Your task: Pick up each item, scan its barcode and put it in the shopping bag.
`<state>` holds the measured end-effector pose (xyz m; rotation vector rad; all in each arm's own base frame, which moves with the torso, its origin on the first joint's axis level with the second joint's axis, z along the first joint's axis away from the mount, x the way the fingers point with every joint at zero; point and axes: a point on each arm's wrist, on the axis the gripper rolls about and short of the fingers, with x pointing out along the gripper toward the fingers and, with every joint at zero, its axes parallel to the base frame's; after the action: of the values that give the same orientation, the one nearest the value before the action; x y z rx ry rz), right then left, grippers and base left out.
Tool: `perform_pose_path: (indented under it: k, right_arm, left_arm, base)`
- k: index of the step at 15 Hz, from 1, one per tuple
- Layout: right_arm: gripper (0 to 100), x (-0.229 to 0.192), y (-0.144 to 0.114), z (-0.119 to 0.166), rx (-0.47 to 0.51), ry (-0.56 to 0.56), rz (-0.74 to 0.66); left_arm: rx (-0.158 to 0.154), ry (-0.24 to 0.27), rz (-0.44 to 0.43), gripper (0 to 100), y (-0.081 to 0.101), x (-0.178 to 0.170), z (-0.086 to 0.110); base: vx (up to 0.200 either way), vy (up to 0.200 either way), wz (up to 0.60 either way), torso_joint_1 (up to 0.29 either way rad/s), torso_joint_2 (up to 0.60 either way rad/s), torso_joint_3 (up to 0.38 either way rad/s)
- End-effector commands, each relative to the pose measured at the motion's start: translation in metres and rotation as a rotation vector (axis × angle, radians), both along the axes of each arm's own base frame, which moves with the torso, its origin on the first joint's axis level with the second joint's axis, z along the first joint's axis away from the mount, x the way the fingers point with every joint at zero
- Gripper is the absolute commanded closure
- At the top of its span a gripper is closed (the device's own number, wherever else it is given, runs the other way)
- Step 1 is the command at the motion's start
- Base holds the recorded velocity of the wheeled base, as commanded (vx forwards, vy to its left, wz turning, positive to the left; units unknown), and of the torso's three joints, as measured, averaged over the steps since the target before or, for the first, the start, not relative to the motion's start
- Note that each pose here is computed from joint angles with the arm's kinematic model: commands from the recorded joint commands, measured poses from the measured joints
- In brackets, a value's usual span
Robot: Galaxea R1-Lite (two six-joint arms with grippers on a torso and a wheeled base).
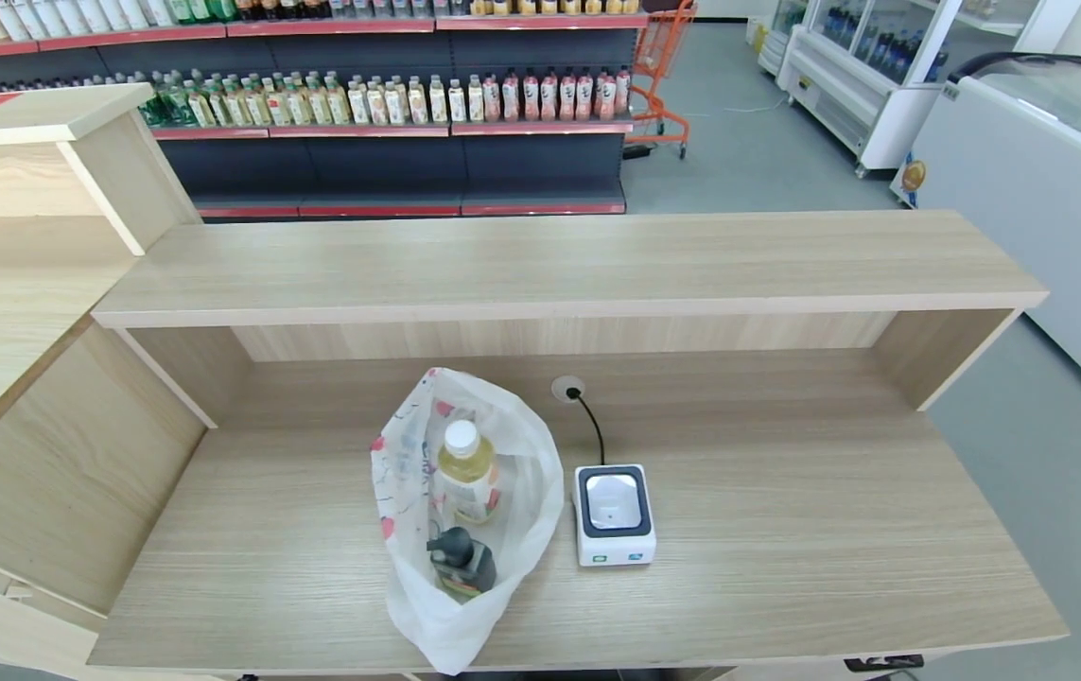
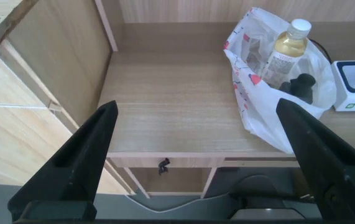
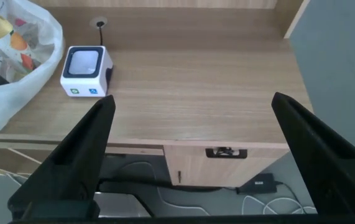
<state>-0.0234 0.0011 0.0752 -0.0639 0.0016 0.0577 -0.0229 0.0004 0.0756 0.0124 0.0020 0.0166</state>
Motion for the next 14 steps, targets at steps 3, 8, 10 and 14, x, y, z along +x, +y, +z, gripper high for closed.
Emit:
perform_pose_path:
  k: [3,8,10,14]
  right_arm:
    - [0,0.0003,0.0,0.0,-0.002,0.004,0.001]
    - [0,0.0003,0.0,0.0,0.0,0.004,0.001]
    - [0,0.0003,0.0,0.0,0.0,0.004,0.001]
    - [100,0.0003,0.0,-0.0001,0.003,0.006,0.002]
  left_arm:
    - [0.0,0.0,0.0,0,0.0,0.0,0.0]
    - [-0.003,0.003,0.0,0,0.0,0.0002,0.0]
    - [-0.006,0.0,0.0,0,0.0,0.0,0.0]
    - [-0.008,-0.001,0.0,0,0.0,0.0,0.0]
  base:
    - [0.0,-0.2,0.0,0.002,0.0,-0.001]
    - [0.08,0.0,0.0,0.001,0.0,-0.001]
    - [0.1,0.0,0.0,0.001,0.0,0.004]
    - [0.0,0.0,0.0,0.013,0.01,-0.004]
